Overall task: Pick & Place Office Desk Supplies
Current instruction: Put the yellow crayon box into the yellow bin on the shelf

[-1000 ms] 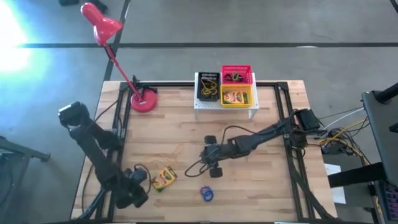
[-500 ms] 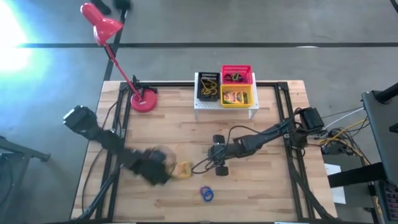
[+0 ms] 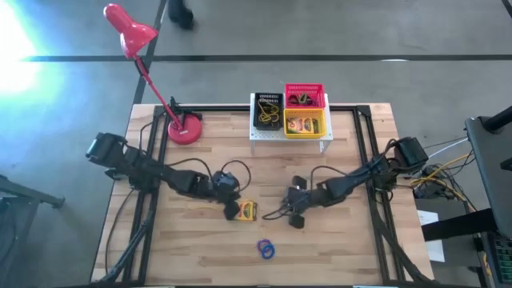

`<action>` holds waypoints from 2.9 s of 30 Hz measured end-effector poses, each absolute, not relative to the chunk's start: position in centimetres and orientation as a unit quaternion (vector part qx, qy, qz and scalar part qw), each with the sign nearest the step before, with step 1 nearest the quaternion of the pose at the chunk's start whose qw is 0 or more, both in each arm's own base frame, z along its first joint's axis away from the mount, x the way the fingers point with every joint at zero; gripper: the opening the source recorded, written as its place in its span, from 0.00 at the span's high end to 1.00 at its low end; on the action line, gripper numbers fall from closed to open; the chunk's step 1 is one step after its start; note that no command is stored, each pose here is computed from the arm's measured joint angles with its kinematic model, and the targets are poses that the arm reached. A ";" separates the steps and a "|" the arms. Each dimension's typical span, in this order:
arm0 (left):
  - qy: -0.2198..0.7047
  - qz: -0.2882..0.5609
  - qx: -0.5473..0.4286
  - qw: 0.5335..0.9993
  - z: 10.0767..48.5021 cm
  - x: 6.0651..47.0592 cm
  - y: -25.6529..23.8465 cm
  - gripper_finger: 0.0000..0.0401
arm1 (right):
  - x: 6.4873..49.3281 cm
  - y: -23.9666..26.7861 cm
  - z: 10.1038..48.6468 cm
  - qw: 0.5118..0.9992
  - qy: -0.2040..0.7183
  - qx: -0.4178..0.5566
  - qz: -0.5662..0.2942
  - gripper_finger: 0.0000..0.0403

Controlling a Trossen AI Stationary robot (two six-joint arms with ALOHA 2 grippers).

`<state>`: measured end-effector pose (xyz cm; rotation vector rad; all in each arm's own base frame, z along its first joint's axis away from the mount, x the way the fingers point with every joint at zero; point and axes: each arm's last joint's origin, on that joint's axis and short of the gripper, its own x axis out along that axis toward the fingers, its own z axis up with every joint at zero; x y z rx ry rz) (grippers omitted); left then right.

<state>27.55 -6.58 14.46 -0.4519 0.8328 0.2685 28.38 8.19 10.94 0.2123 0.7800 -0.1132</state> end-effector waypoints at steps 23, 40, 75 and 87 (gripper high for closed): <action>0.415 0.060 -0.297 0.858 10.0 25.6 -10.0 0.98 | 33.9 8.8 11.7 0.916 0.391 0.043 0.076 0.60; 0.367 0.044 -0.233 0.900 8.9 28.5 -8.9 0.98 | 32.5 7.1 10.1 0.881 0.444 0.157 0.047 0.61; 0.334 0.091 -0.141 0.928 16.3 26.6 -9.1 0.98 | 31.4 7.0 11.8 0.908 0.352 0.184 -0.133 0.98; 0.255 0.112 -0.059 0.959 15.5 28.7 -9.1 0.98 | 29.2 8.0 20.0 0.954 0.270 0.122 -0.044 0.98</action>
